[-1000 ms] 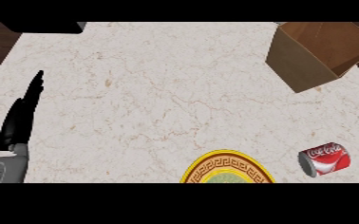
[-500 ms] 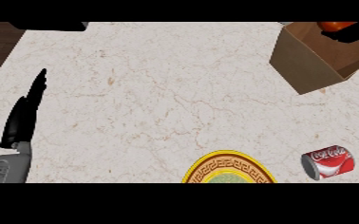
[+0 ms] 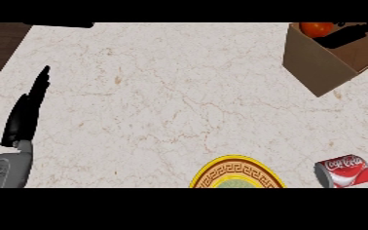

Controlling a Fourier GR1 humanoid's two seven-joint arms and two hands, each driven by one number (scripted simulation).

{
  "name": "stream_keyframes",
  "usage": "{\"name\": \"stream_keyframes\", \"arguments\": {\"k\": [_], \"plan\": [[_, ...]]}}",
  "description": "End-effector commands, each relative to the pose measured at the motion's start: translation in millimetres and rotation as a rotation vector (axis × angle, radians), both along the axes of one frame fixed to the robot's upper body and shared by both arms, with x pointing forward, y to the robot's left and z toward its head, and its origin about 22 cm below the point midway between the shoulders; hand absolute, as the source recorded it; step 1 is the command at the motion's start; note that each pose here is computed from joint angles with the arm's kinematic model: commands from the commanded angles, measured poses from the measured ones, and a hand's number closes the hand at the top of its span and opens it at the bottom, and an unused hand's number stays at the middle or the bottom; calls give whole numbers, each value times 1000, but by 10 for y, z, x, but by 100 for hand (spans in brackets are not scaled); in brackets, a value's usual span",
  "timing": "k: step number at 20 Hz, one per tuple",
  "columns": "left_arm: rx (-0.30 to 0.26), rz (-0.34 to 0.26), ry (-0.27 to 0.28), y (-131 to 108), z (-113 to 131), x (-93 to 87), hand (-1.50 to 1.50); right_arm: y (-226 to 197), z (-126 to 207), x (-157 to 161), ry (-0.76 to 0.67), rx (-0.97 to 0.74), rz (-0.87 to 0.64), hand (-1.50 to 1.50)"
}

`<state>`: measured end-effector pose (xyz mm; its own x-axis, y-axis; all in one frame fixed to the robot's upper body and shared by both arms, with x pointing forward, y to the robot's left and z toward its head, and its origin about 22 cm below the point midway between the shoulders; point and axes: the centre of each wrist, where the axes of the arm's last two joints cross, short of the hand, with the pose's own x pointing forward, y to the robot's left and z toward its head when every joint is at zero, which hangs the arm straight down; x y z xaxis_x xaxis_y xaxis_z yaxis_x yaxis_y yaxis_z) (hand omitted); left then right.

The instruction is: Pick the tomato from the plate and place it in the cardboard box

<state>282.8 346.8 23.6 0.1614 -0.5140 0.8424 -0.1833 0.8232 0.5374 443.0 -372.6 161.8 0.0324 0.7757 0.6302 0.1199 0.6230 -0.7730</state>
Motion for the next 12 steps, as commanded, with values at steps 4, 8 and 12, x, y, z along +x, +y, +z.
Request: {"name": "stream_keyframes", "arguments": {"k": [4, 8, 12], "plan": [[14, -12, 2, -11, -74, 28, 0, 175, -237, 37, 51, 105, -23, -150], [-11, -8, 1, -53, 29, 2, 0, 125, -263, 8, -57, 138, 12, -150], [-7, -17, -3, -47, 17, -40, 0, 85, -83, 33, -195, 229, -17, -150]]}}
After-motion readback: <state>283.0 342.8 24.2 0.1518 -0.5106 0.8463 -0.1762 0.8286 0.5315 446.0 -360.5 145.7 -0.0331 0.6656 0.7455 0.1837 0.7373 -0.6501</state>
